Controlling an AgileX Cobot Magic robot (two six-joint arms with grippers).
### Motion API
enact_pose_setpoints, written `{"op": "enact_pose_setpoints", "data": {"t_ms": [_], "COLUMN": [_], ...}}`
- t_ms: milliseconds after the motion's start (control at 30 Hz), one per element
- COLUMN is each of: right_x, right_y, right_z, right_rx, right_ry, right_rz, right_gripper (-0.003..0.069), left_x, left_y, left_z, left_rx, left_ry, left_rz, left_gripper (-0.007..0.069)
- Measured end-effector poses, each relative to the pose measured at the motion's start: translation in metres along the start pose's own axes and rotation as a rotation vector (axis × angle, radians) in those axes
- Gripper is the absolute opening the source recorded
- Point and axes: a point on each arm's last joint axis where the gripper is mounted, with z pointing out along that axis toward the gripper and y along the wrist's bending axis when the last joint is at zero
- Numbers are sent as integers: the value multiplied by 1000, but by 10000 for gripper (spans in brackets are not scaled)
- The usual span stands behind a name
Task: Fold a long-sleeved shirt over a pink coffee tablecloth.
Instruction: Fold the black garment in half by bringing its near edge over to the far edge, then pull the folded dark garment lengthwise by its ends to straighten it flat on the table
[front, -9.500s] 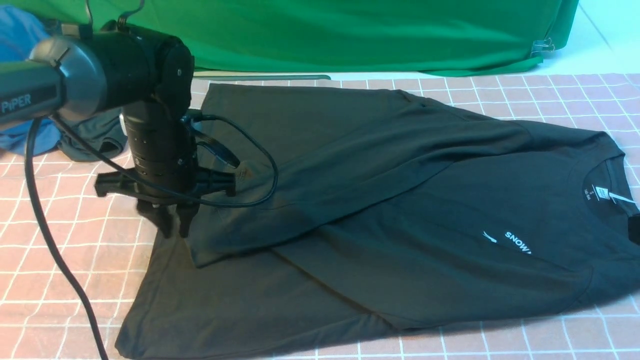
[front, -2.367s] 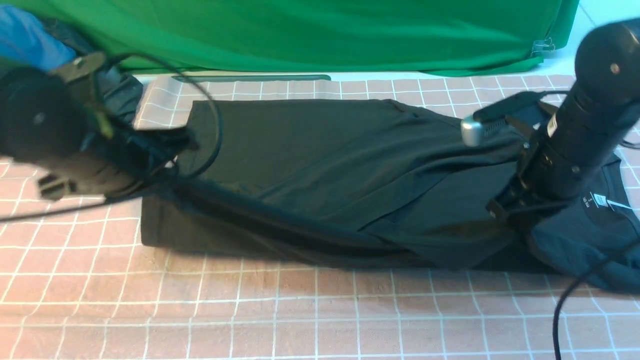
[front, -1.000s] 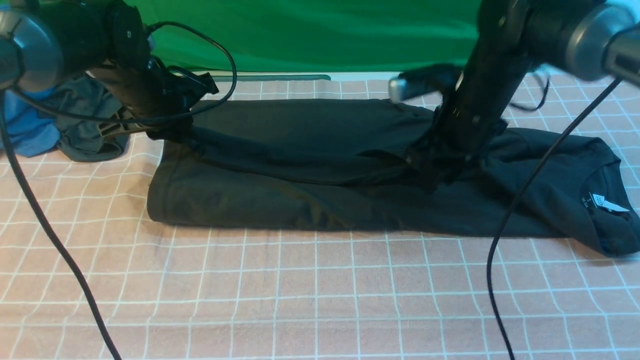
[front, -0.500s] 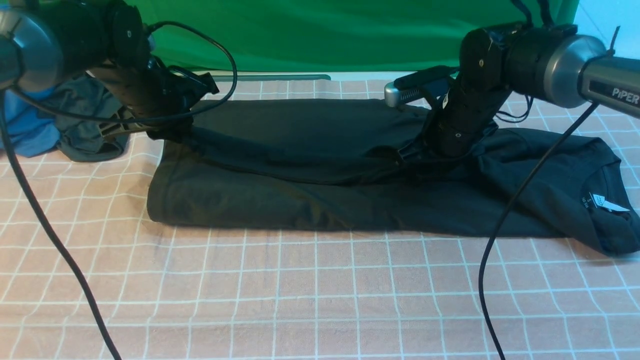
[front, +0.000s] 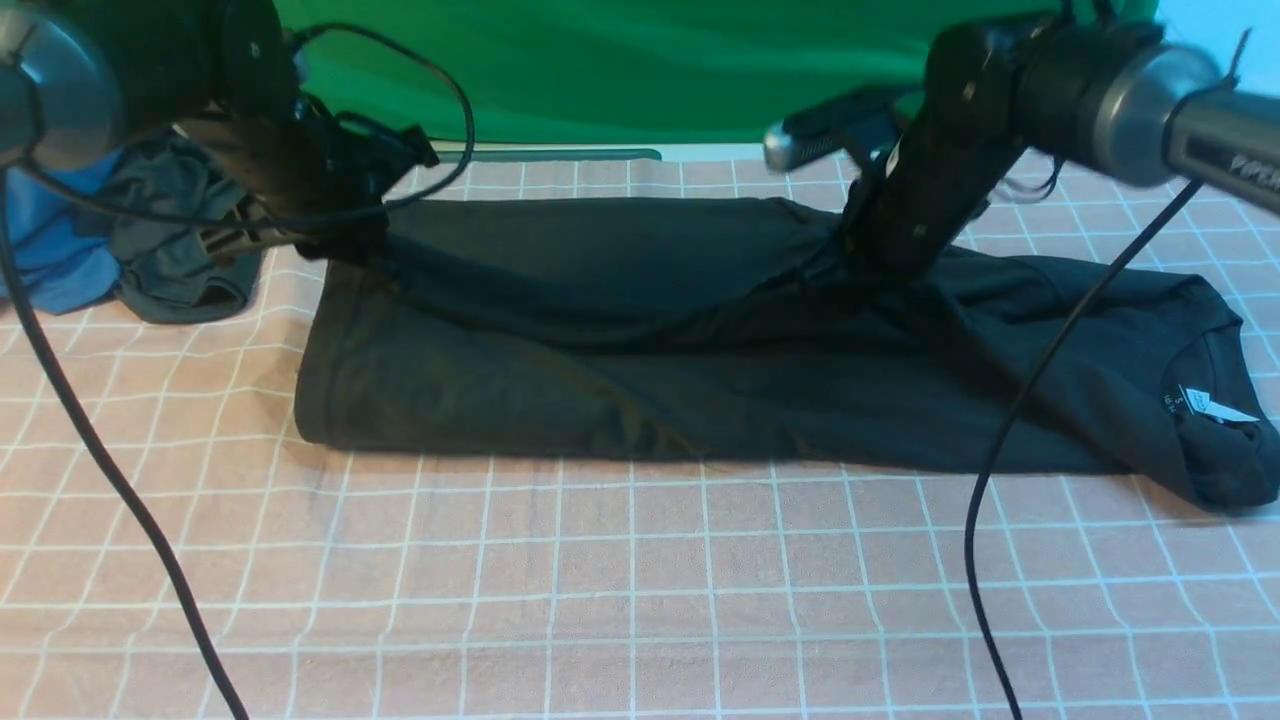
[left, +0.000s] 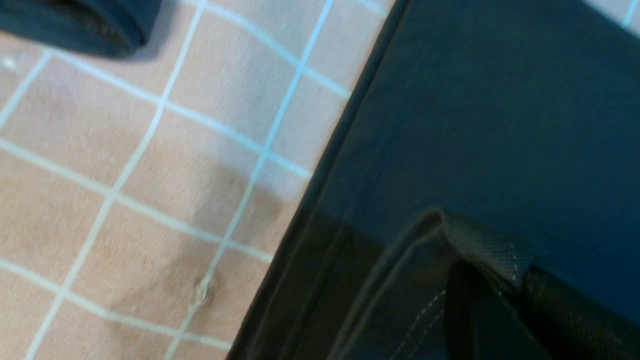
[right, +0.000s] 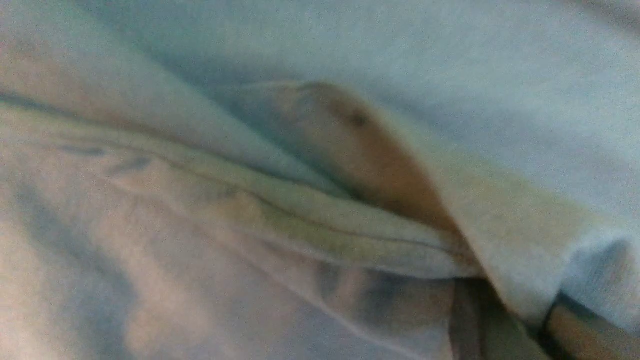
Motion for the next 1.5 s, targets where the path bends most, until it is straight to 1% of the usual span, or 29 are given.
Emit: {"op": "enact_pose_setpoints", "data": {"t_ms": [200,367,467,533,700,833,933,1000,1067,1100,1133,1167,1200,1267,1300,1333,1367,1400,1433,1467,1500], "right_x": [-10,-15,-20,-22,-26,-30,-31,-30,-31,-31,-33,-35,-35,-41,-43,-44,-46,-46,-45,-45,-42], "right_y": [-24,-31,-32,-32,-34,-35,-36,-37,-37,-38,-38,-39,-39,-41,-41,-42,-42,-43,-44,-44,-47], "right_z": [-15,-17,-17,-16,-2,9,15,22,26,26,27,26,26,20,17,10,5,3,-13,-23,-41], "right_rx": [31,46,58,64,75,84,89,93,99,100,108,113,116,133,137,145,147,151,166,170,177], "right_ry": [-58,-119,-172,-200,-256,-303,-322,-328,-350,-350,-376,-394,-400,-420,-415,-386,-365,-357,-284,-245,-182], "right_rz": [12,9,6,6,10,12,12,11,9,9,6,4,2,-17,-23,-39,-45,-50,-72,-76,-73], "right_gripper": [80,80,80,80,80,80,93,121,187,202,256,295,302,384,393,404,405,405,394,385,353], "left_x": [-14,-19,-24,-29,-41,-43,-42,-42,-44,-44,-46,-48,-49,-55,-57,-60,-61,-62,-64,-63,-61], "left_y": [-7,-10,-11,-9,9,12,11,10,9,9,9,9,9,6,5,4,4,4,2,3,2], "left_z": [-12,-14,-10,-5,18,32,40,46,51,52,53,53,53,47,46,41,37,35,25,22,12], "left_rx": [27,52,83,95,101,121,131,143,158,159,170,182,184,200,200,184,169,159,130,108,83], "left_ry": [-60,-114,-164,-186,-217,-234,-232,-243,-267,-270,-293,-314,-317,-351,-354,-340,-321,-308,-264,-224,-158], "left_rz": [6,9,2,-27,-105,-120,-123,-114,-111,-110,-107,-107,-106,-98,-95,-87,-85,-84,-80,-70,-32], "left_gripper": [48,48,48,48,48,48,50,57,97,108,144,187,195,309,333,377,407,412,438,444,441]}}
